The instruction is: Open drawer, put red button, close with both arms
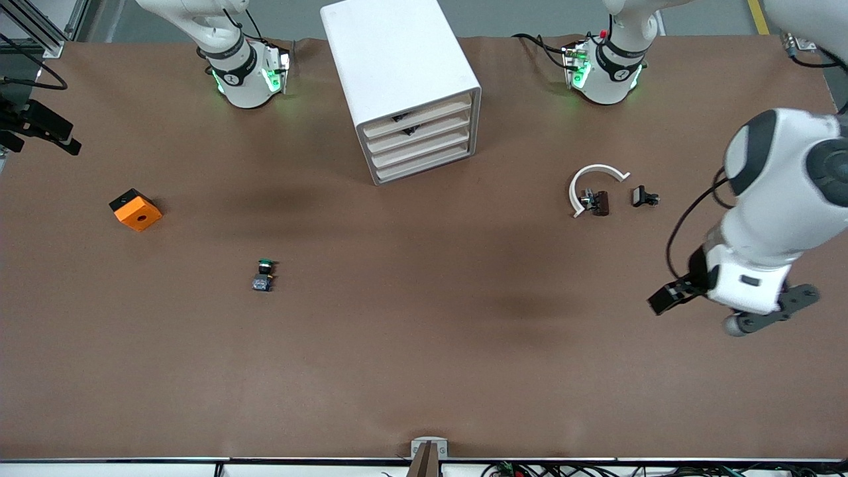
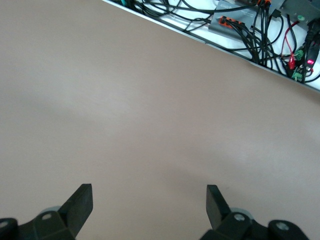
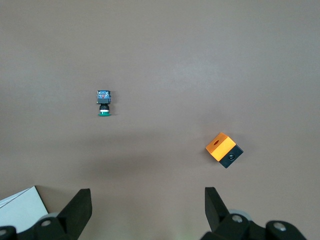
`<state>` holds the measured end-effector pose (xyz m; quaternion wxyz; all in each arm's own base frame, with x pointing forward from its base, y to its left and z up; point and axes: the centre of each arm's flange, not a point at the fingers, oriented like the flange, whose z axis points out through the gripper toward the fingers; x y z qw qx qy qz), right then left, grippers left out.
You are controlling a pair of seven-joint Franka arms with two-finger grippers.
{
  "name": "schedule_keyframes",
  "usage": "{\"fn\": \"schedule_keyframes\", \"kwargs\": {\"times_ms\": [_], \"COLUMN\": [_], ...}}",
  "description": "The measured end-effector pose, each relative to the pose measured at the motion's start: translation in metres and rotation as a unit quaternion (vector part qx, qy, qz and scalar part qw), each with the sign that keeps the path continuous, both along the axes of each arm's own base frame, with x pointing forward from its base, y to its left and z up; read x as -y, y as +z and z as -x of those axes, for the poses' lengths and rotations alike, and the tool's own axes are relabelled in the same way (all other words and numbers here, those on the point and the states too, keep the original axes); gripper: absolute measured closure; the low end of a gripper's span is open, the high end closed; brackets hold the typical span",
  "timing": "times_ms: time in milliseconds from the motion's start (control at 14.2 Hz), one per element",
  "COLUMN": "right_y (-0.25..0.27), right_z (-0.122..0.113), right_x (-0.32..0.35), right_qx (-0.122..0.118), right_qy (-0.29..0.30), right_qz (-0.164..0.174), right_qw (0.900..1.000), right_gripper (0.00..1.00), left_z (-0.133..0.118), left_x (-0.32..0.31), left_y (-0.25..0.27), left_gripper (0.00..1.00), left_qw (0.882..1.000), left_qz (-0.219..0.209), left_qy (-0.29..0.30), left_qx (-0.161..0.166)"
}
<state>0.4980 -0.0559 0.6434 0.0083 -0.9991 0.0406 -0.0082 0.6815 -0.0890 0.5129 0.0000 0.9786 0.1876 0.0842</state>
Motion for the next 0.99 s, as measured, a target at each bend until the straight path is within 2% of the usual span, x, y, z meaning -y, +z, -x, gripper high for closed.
{"fn": "schedule_keyframes", "kwargs": {"times_ms": [212, 282, 424, 494, 988], "right_y": [0.0, 0.0, 0.0, 0.0, 0.0], "right_z": [0.0, 0.0, 0.0, 0.0, 0.0], "right_x": [0.0, 0.001, 0.002, 0.003, 0.003], "right_qx": [0.0, 0.0, 0.0, 0.0, 0.001], "right_qy": [-0.001, -0.001, -0.003, -0.004, -0.004], "right_qz": [0.0, 0.0, 0.0, 0.0, 0.0], "right_qw": [1.0, 1.0, 1.0, 1.0, 1.0], "right_gripper": [0.0, 0.0, 0.0, 0.0, 0.0], "left_z": [0.01, 0.016, 0.027, 0.032, 0.069], "left_x": [-0.046, -0.056, -0.059, -0.056, -0.036], "left_y": [0.03, 0.04, 0.052, 0.061, 0.106], "left_gripper": [0.0, 0.0, 0.0, 0.0, 0.0], "left_qw": [0.999, 0.999, 0.998, 0.998, 0.997], "left_qz": [0.04, 0.041, 0.033, 0.028, -0.005], "left_qy": [-0.006, -0.013, -0.041, -0.052, -0.071], "left_qx": [-0.008, -0.014, -0.029, -0.026, -0.042]}}
